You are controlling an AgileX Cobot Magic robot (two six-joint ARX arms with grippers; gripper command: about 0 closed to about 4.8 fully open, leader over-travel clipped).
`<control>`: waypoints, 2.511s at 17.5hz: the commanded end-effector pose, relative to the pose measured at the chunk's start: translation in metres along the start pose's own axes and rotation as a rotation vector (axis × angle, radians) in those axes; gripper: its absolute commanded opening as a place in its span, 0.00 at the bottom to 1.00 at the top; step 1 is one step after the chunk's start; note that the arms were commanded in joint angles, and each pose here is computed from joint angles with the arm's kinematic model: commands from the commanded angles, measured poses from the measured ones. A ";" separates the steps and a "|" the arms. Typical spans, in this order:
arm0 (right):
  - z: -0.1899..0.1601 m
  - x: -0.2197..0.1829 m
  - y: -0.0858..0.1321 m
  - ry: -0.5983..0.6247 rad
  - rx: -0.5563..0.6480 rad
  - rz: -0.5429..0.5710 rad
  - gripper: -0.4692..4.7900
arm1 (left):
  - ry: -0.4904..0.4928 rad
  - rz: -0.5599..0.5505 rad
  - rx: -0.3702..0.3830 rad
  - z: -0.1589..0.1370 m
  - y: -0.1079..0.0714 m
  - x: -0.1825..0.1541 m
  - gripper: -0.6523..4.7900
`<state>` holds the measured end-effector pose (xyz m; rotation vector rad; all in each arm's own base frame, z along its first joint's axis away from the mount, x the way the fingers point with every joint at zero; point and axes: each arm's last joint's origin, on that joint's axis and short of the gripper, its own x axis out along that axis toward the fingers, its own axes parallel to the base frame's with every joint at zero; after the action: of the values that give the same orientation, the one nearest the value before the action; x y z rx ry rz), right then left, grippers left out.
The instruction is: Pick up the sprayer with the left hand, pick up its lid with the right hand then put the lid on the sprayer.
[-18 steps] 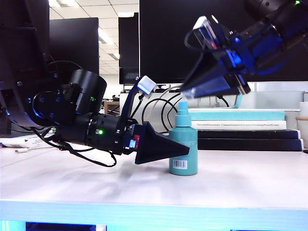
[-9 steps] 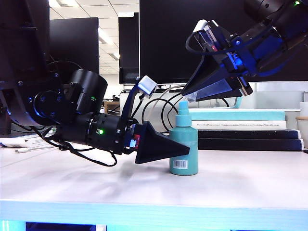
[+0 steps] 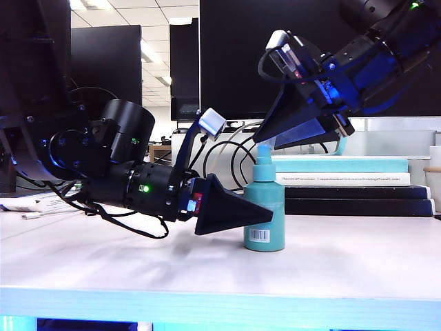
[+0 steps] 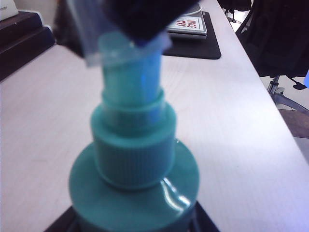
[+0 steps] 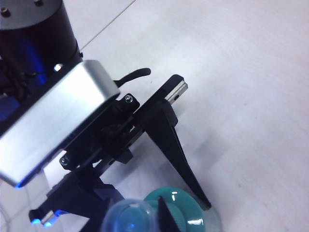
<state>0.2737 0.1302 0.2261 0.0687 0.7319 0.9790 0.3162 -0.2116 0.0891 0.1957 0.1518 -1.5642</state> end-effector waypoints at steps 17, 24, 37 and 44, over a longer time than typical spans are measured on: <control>0.010 -0.024 -0.004 -0.083 -0.063 -0.048 1.00 | 0.017 0.044 -0.088 0.001 0.000 -0.001 0.88; 0.013 -0.089 -0.011 -0.183 -0.013 -0.272 1.00 | 0.145 0.158 -0.034 0.058 -0.007 -0.032 1.00; -0.010 -0.147 0.013 -0.648 0.031 -0.670 1.00 | 0.296 0.933 -0.311 0.133 -0.027 -0.205 1.00; -0.096 -0.144 0.034 -0.776 0.075 -0.721 1.00 | -0.016 1.265 -0.191 0.136 -0.115 -0.263 1.00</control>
<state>0.1468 0.0130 0.2446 0.2006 0.0960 0.1816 0.2063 0.0175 0.2749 0.0939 0.1908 -0.3057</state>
